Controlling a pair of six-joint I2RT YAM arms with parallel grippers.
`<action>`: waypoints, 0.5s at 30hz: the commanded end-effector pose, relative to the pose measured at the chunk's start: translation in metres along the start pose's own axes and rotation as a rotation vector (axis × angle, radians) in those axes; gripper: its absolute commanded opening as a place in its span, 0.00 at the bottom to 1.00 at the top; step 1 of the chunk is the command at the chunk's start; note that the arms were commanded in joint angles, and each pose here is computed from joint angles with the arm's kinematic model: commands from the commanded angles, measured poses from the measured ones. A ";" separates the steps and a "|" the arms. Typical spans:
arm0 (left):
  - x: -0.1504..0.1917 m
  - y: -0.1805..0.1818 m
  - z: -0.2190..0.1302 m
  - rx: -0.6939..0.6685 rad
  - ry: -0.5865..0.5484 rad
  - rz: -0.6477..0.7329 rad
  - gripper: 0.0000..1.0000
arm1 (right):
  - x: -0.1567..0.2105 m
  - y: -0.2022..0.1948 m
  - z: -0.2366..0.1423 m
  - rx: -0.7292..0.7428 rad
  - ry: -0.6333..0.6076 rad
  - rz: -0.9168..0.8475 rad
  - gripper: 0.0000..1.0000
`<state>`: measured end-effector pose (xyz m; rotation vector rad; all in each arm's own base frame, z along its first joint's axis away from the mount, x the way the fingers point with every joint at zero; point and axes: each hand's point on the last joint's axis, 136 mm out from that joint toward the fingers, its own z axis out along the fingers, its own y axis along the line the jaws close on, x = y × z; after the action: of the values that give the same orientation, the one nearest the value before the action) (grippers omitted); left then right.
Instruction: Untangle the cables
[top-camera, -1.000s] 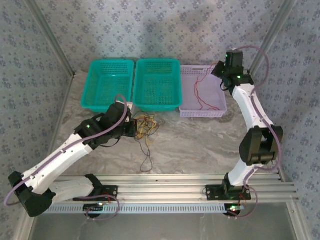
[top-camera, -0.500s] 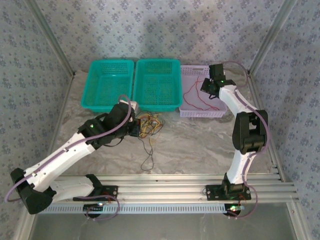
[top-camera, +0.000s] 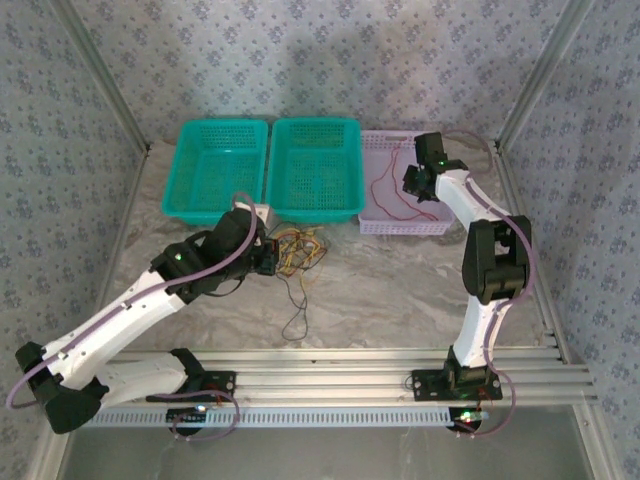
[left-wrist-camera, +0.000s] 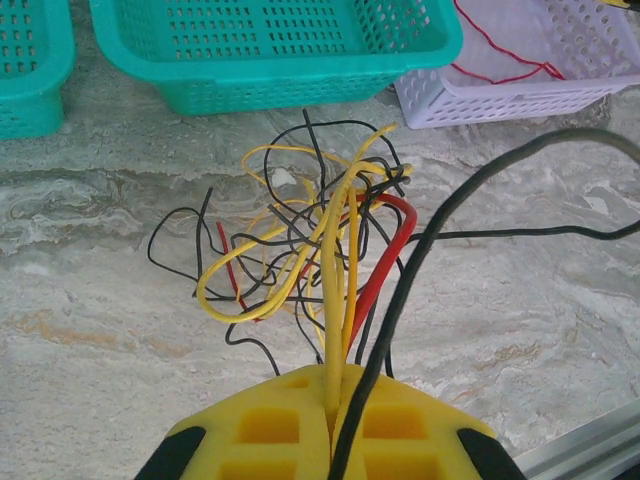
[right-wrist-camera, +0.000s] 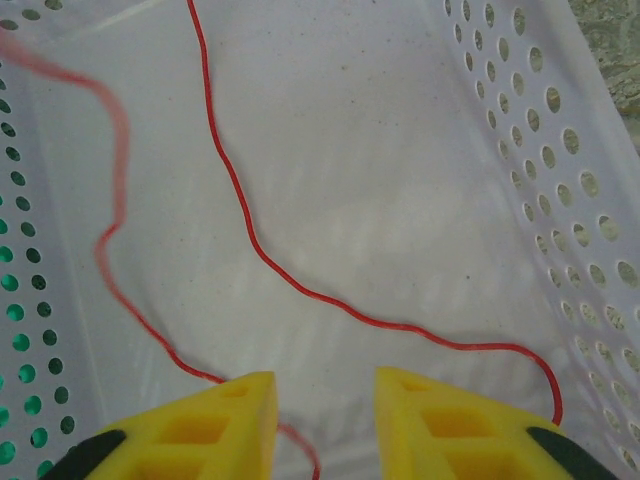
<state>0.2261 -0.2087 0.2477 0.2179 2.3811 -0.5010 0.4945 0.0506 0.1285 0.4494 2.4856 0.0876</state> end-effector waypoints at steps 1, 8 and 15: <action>-0.009 -0.005 -0.008 0.026 -0.047 -0.014 0.00 | -0.016 0.005 -0.029 -0.024 -0.050 0.008 0.38; -0.009 -0.006 -0.009 0.031 -0.048 -0.016 0.00 | -0.042 0.014 -0.105 -0.110 -0.195 0.024 0.46; -0.008 -0.006 -0.011 0.041 -0.056 -0.024 0.00 | -0.032 0.036 -0.176 -0.336 -0.307 0.030 0.52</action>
<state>0.2243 -0.2070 0.2485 0.2132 2.3764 -0.5079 0.4394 0.0574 0.2900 0.3938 2.1280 0.2846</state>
